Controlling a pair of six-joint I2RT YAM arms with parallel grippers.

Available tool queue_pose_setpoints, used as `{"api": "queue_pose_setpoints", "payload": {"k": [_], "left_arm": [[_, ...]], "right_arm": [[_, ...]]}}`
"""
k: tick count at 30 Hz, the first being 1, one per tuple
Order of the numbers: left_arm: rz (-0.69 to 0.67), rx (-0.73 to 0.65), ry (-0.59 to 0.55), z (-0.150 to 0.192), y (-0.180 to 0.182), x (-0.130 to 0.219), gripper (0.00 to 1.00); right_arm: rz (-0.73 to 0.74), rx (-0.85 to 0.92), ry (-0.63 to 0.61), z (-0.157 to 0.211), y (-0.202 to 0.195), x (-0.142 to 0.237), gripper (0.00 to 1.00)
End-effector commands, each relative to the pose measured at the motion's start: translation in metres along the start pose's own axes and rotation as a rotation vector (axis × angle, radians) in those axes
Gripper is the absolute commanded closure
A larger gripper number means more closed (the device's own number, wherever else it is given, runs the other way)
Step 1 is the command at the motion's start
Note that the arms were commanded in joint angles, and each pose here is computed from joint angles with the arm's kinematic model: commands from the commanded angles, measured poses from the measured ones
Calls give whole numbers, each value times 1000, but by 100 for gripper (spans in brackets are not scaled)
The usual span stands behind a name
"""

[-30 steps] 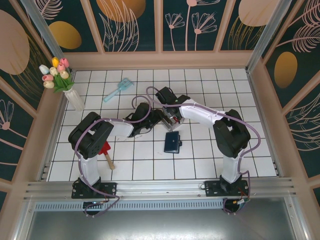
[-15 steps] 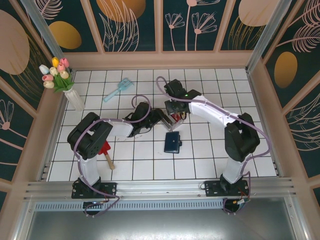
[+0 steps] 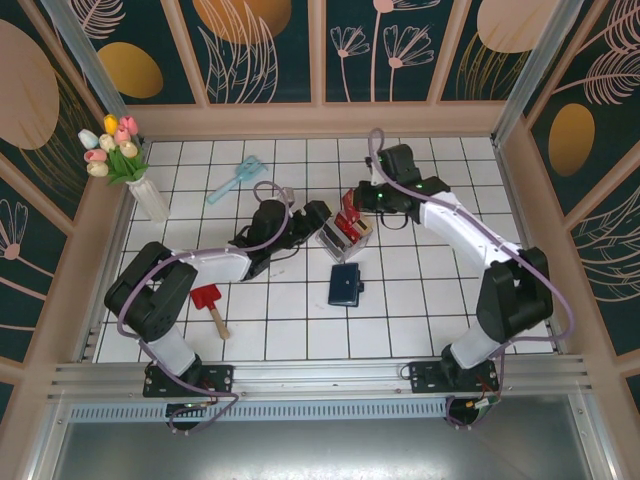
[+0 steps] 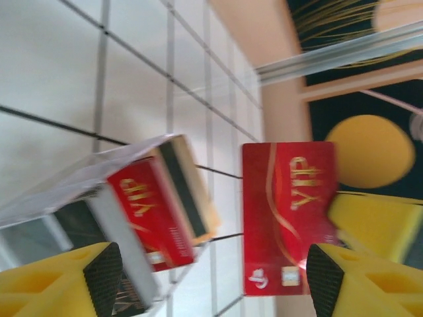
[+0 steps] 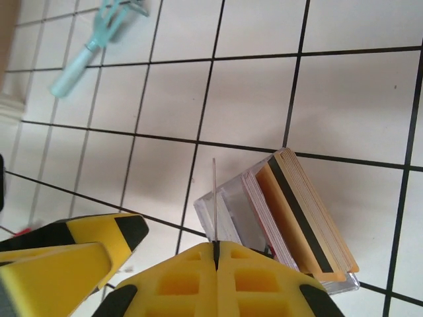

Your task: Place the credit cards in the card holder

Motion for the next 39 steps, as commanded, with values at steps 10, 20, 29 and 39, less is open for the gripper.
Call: {"api": "queue_pose_setpoints", "payload": {"k": [10, 20, 29, 39], "left_arm": [[457, 52, 99, -13, -55, -6, 24], [517, 51, 108, -15, -64, -5, 67], [570, 37, 127, -16, -73, -1, 97], [651, 65, 204, -13, -82, -1, 98]], "right_arm": [[-413, -145, -70, -19, 10, 45, 100], [-499, -177, -55, -16, 8, 45, 100], [-631, -143, -4, -15, 9, 51, 85], [-691, -115, 9, -20, 1, 56, 82]]}}
Point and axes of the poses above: each hand's point on the last joint's axis, 136 mm out from that joint toward the fingers, its own x axis back along the fingers, its own y axis along the line the jaws close on, z = x × y, the point moved 8 cm from there along x, back along the fingers, and after that the axes turned 1 degree about x, right-handed, at the moved point
